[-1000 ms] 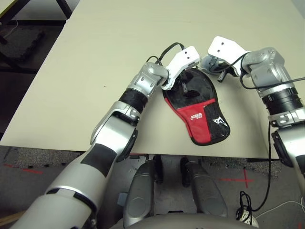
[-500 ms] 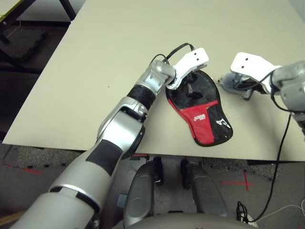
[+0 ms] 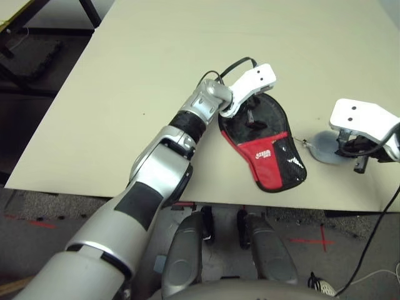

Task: Store the ping-pong paddle in its case and zip it.

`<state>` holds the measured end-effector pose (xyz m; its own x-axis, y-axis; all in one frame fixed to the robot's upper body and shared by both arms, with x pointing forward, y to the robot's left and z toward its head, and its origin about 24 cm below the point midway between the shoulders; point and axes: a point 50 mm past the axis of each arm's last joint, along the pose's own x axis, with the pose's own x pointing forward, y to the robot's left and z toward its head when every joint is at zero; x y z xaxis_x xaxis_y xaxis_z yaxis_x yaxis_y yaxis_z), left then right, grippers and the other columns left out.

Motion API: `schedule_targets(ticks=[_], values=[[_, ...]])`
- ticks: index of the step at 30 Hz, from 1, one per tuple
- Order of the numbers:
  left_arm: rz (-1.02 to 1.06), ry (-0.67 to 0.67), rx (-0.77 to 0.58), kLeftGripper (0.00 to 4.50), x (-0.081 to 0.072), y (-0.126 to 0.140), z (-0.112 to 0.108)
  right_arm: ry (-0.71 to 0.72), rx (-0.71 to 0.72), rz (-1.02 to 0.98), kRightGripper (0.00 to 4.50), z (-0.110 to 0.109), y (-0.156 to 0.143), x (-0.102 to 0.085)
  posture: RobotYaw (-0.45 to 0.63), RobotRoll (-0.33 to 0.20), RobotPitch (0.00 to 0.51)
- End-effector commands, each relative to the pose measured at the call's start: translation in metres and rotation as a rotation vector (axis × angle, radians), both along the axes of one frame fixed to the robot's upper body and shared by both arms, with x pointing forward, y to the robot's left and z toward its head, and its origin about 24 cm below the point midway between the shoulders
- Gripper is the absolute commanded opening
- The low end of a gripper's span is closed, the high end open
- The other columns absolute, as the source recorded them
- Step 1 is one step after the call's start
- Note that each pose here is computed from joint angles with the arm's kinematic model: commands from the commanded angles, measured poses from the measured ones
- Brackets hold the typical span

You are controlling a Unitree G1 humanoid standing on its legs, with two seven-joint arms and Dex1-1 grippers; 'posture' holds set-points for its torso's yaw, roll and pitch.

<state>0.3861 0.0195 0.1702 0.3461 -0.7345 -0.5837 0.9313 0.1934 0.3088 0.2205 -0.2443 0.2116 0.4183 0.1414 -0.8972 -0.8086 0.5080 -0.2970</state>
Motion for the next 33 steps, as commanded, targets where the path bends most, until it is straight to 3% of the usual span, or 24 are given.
schedule_targets(ticks=[1,11,33], values=[[0.076,0.116,0.155,4.50,-0.003,0.020,-0.047,0.038,0.008,-0.014,0.02,0.000,0.001,-0.012,-0.30,0.000,0.278],[0.080,0.105,0.154,4.50,-0.002,0.020,-0.046,0.052,0.014,-0.060,0.02,-0.003,-0.003,-0.026,-0.33,0.000,0.275],[0.109,0.117,0.139,4.50,-0.001,0.026,-0.048,0.111,0.037,-0.113,0.02,-0.010,-0.005,-0.038,-0.33,0.000,0.270]])
